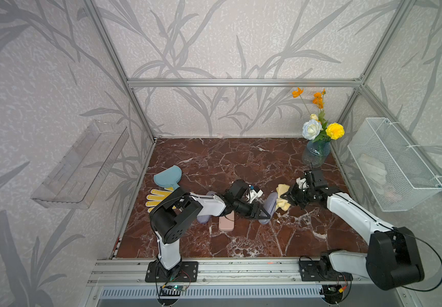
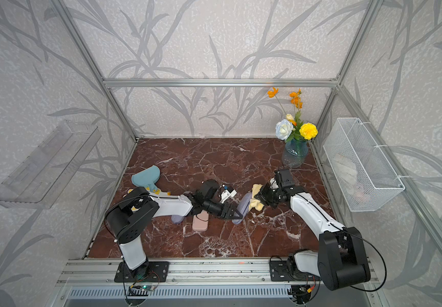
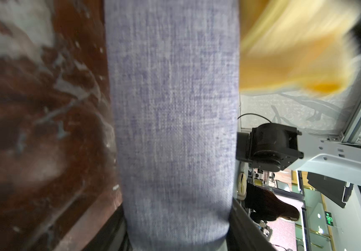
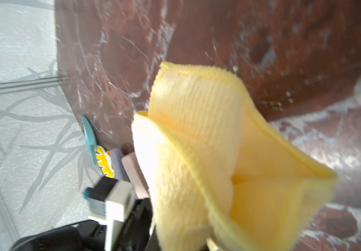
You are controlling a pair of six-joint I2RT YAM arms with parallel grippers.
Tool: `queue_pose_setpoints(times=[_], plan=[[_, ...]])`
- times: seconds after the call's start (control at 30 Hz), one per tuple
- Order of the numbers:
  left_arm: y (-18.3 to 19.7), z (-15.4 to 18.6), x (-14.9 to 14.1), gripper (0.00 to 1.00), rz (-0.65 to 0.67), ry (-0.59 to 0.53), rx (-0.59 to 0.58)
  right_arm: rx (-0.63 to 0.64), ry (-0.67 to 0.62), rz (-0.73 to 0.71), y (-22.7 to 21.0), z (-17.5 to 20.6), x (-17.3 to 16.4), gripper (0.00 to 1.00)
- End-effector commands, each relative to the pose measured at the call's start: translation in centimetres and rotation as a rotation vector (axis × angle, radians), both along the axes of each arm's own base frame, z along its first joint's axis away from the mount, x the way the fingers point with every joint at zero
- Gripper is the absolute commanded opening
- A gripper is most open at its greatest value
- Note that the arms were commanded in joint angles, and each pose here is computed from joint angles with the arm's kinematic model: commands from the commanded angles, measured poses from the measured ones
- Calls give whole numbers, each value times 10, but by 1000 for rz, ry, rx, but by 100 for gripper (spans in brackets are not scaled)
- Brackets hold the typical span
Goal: Wipe the eyeglass case
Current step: Wipe the dirt from the eyeglass case.
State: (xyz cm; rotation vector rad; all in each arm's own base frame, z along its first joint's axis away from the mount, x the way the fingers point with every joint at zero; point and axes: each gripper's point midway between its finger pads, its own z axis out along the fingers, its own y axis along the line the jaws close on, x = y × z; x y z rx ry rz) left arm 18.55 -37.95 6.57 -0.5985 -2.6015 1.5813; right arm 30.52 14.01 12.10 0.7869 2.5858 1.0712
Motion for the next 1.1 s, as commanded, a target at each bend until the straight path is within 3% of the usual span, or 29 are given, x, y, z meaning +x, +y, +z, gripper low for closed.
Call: queue_pose_setpoints(times=[0.0,0.17,0.4,0.5,0.63,0.77,0.9,1.07], plan=[[4,16,-23,0,-94,-14,-20,3,-134,31,0,32,21,0],[7,17,-15,0,-82,-29,-10,-80,-145,18,-21,36,10,0],[-8,28,10,0,-37,-58,-62,-337,-29,164,-37,-24,-46,0],[-12,26,13,0,-32,-46,-71,-285,-15,182,-18,-35,-52,0],[-12,25,14,0,-35,-55,-59,-231,-23,308,25,-34,-67,0],[-10,18,13,0,-35,-50,-43,-151,-45,417,69,-21,-97,0],[-9,14,13,0,-33,-44,-37,-96,-65,438,93,-6,-114,0],[-9,13,12,0,-38,-46,-36,-163,-81,410,92,-13,-98,0]])
